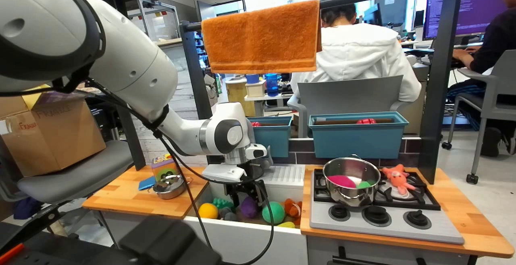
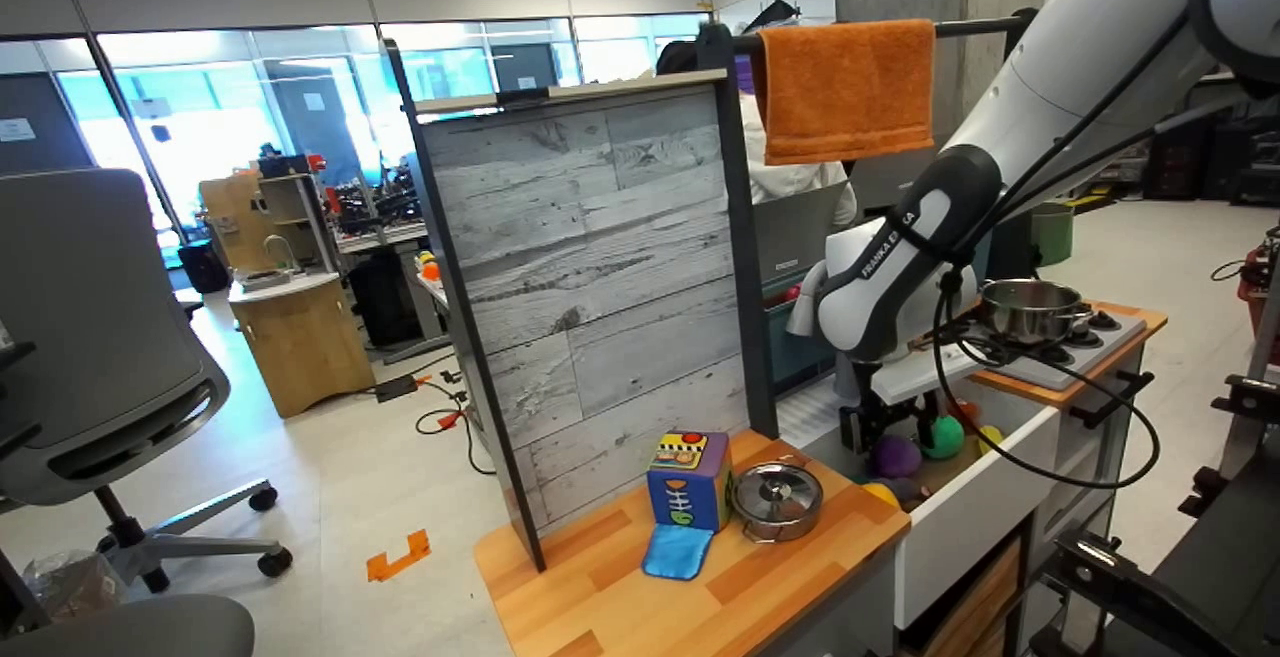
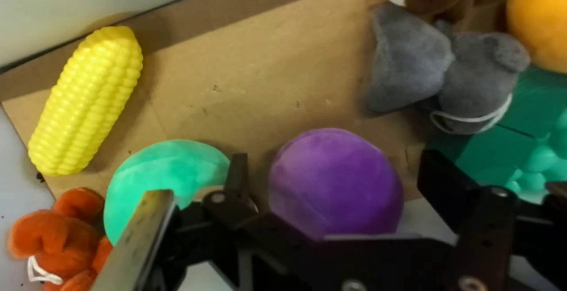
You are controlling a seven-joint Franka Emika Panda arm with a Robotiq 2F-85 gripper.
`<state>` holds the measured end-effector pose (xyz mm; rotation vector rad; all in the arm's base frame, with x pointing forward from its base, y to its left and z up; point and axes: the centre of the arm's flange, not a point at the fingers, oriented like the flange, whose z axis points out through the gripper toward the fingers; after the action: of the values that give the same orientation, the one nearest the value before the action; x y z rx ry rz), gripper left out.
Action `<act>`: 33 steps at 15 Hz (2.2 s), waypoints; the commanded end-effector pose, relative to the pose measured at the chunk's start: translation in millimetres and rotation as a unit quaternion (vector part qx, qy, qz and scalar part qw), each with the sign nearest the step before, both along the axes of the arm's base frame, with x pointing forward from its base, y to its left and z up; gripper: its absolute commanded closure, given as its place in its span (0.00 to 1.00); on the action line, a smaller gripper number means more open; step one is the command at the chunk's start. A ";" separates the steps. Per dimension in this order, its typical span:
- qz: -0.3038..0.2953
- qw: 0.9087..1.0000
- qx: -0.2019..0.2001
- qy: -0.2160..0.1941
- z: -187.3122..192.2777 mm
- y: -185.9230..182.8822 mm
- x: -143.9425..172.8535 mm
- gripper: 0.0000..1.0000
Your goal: Put the purple plush toy on top of the square toy.
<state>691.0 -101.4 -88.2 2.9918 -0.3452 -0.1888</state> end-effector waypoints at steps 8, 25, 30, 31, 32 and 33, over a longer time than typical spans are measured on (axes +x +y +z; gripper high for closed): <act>0.032 0.999 -0.022 0.000 -12.5 20.4 28.5 0.85; 0.019 0.998 0.031 0.046 105.1 110.3 -15.5 0.95; 0.043 0.993 0.085 0.076 126.9 123.3 -24.3 0.95; 0.049 0.993 0.088 0.068 131.9 127.9 -29.4 0.95; 0.058 0.993 0.088 0.061 136.9 133.9 -32.8 0.95; 0.065 0.992 0.089 0.054 140.9 139.2 -33.9 0.95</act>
<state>679.1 26.2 26.7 3.1059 -0.1896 -0.4232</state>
